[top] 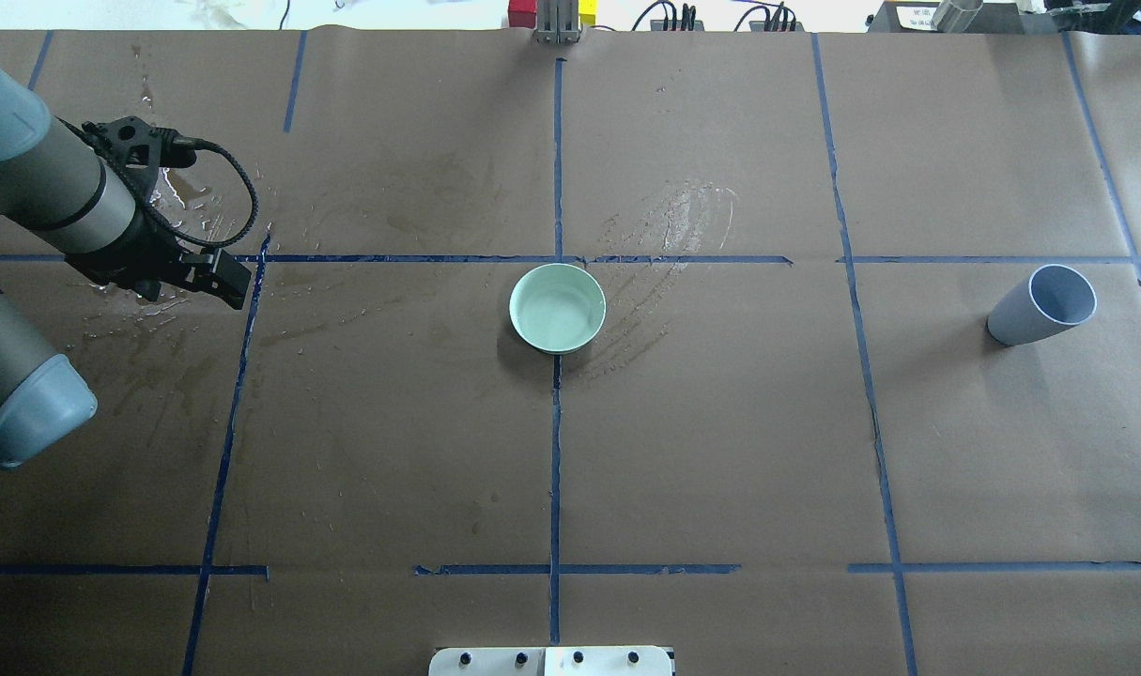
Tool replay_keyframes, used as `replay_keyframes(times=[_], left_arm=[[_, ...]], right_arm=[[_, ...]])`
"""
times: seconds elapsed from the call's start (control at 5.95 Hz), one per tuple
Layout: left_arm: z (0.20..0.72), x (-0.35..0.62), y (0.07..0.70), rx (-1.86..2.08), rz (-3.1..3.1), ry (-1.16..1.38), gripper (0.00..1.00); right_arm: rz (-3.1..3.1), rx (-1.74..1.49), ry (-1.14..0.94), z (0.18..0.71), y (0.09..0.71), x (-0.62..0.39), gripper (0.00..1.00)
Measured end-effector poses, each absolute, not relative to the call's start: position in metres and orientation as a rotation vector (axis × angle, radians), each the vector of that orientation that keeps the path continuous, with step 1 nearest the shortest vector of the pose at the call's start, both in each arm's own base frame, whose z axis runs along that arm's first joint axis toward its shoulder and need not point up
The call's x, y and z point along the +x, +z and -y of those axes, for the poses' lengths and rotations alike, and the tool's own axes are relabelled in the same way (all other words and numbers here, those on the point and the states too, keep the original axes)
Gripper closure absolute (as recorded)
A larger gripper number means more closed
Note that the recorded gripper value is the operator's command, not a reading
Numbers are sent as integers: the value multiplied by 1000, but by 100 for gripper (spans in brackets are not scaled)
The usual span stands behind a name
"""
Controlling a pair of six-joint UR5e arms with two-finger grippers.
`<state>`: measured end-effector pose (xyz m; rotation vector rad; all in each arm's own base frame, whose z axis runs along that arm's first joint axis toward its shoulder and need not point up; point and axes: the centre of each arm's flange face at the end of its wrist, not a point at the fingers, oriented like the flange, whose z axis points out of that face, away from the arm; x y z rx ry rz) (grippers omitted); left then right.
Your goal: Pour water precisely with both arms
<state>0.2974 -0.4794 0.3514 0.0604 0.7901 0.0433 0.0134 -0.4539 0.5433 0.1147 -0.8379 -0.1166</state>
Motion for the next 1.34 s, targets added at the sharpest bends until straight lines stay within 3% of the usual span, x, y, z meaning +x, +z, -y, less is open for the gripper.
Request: replay_keyframes(times=[0.5,1.34], left_arm=[[475,315,338,27,-810,-30,0],[474,318,332,21,-819,-46,0]], right_arm=[[800,190,44,426,455,-70,0],[638,537,255,332,497,-208,0]])
